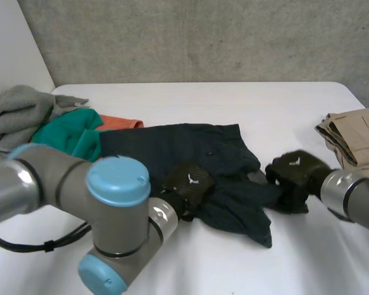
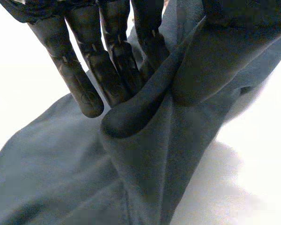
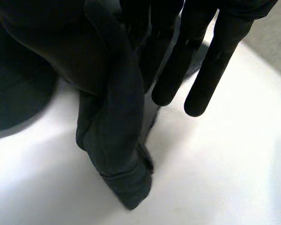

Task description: Fold the laundry.

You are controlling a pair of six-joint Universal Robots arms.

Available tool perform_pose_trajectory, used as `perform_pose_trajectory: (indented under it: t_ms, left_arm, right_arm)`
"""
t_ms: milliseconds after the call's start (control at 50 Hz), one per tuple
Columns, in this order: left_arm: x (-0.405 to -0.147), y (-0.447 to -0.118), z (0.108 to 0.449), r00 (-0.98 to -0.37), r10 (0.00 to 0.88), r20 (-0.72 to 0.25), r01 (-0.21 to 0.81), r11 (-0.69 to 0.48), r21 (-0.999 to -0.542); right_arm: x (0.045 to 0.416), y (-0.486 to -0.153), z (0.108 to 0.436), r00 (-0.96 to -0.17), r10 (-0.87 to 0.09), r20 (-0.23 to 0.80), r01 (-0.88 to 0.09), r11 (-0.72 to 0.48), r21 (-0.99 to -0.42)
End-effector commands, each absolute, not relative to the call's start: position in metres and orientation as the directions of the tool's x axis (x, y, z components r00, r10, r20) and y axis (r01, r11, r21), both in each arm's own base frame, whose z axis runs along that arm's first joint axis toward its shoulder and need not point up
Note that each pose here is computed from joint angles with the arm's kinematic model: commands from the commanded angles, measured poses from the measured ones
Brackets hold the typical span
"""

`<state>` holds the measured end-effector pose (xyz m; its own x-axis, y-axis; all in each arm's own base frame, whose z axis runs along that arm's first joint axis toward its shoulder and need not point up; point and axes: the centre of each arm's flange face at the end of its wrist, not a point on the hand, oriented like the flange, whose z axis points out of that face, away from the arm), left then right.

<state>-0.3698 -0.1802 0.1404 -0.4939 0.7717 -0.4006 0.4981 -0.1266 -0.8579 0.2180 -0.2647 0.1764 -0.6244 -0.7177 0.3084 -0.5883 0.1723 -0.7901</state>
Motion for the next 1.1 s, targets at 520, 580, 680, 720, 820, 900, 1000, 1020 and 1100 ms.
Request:
perform_pose_trajectory:
  t_ms: [520,580,680,720,820,900,1000,1020,1100]
  left_arm:
    - [-0.263,-0.28,0.413,-0.837,0.547,0.023,-0.2,-0.267,-0.943]
    - [-0.271,-0.314,0.376,-0.845,0.534,0.035,-0.165,-0.198,-0.966]
    - [-0.287,-0.366,0.294,-0.846,0.53,0.056,-0.114,-0.077,-0.99]
    - [-0.291,-0.377,0.27,-0.845,0.53,0.07,-0.108,-0.041,-0.993]
    - [-0.299,-0.404,0.214,-0.849,0.521,0.086,-0.088,0.02,-0.996]
    - [-0.298,-0.417,0.206,-0.863,0.498,0.085,-0.09,0.014,-0.996]
    - [-0.288,-0.401,0.241,-0.883,0.461,0.086,-0.099,-0.003,-0.995]
    - [-0.288,-0.396,0.247,-0.882,0.463,0.084,-0.099,-0.008,-0.995]
    - [-0.283,-0.367,0.271,-0.874,0.481,0.068,-0.093,-0.028,-0.995]
  right_arm:
    - [0.252,-0.289,0.415,-0.861,-0.449,0.237,-0.121,-0.271,-0.955]
    - [0.265,-0.303,0.39,-0.863,-0.451,0.228,-0.138,-0.224,-0.965]
    - [0.291,-0.334,0.338,-0.863,-0.455,0.222,-0.147,-0.196,-0.97]
    - [0.309,-0.349,0.301,-0.854,-0.469,0.226,-0.159,-0.179,-0.971]
    - [0.338,-0.375,0.227,-0.837,-0.476,0.27,-0.205,-0.186,-0.961]
    - [0.351,-0.388,0.198,-0.825,-0.437,0.359,-0.279,-0.237,-0.931]
    - [0.336,-0.394,0.226,-0.841,-0.356,0.407,-0.321,-0.276,-0.906]
    - [0.333,-0.393,0.234,-0.847,-0.349,0.401,-0.314,-0.279,-0.907]
    - [0.315,-0.384,0.265,-0.857,-0.336,0.391,-0.302,-0.288,-0.909]
